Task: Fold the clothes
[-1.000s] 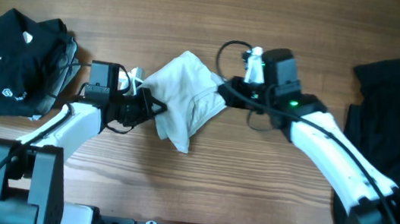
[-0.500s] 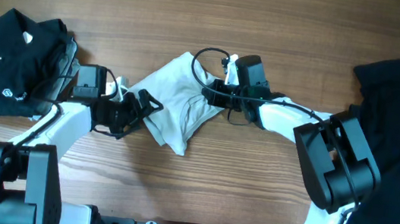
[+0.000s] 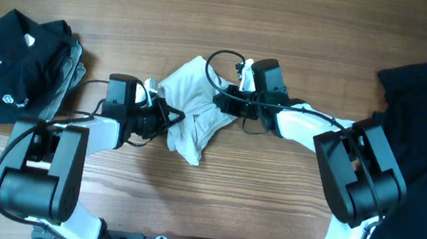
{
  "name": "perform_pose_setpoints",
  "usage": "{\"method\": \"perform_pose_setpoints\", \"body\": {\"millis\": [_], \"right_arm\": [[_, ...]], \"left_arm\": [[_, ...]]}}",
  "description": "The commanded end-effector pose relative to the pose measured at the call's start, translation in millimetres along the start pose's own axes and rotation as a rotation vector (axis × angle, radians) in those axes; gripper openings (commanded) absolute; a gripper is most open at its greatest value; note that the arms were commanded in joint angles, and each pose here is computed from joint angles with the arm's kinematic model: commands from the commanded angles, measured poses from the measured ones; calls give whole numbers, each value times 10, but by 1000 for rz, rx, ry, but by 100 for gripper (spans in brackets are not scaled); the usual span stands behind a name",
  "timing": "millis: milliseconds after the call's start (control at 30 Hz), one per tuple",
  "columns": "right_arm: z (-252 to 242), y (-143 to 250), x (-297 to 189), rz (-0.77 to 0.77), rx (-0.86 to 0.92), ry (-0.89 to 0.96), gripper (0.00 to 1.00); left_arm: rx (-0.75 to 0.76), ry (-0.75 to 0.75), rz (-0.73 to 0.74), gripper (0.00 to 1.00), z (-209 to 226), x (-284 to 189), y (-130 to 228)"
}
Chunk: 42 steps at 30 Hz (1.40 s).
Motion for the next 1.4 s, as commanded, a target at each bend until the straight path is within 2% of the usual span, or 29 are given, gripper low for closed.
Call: {"method": "perform_pose_setpoints", "body": {"millis": [0,100,200,300,433,533,667,733,833,867,900,933,967,1067,1167,1267,1367], "right_arm": [[181,-63,-351,10,-52,-33,7],[419,-153,-888,-36,-126,-18,7],[690,-217,-1299,-119,-195,-15,8],[827,-236,-1476,-162,-221,-27,8],[799,-173,-1474,-130,-192,-16,8],[781,-137,-1469,-111,-175,-9,8],[768,-110,-1466,-96,-118,-7,8],[764,-103,-1465,-93,-107,-5,8],[765,-105,-1466,-94,-71,-7,8],[765,-105,-1466,-94,-71,-7,8],[765,-104,-1465,-93,-69,-8,8],[767,-102,-1465,-92,-69,-10,8],[772,-100,-1465,-90,-67,-15,8],[791,-93,-1465,-83,-42,-33,8],[804,-86,-1465,-78,-45,-44,8],[804,-88,-1465,-79,-50,-44,8],[809,-99,-1466,-85,-54,-45,11]], "left_arm": [[23,-5,19,4,-24,-93,141],[80,102,-68,4,-404,-494,21],[170,234,-280,4,-799,-1137,-256],[287,334,-511,4,-1071,-1814,-599],[354,363,-723,4,-1147,-2407,-997],[340,326,-838,4,-981,-2738,-1377],[228,278,-888,4,-491,-2992,-1863],[168,283,-889,4,-206,-3200,-1947],[94,205,-951,6,247,-3434,-1956],[56,176,-954,9,386,-3441,-1954],[-11,135,-947,20,613,-3421,-1949],[-35,122,-938,64,710,-3401,-1945],[-103,116,-911,100,869,-3355,-1918],[-287,116,-836,100,1048,-3336,-1683],[-388,114,-838,100,964,-3540,-1360],[-291,123,-902,100,447,-3818,-963],[-93,110,-1007,97,-100,-4006,-703]]}}
Point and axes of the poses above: each gripper's point midway between its finger pads, its own x axis out along the fingers, its own z axis along the line the jaws close on, y = z × x, the point moved 6 cm from there along -x, back along the fingers, and after that the axes turned 8 degrees about -x, right-handed, at the moved point
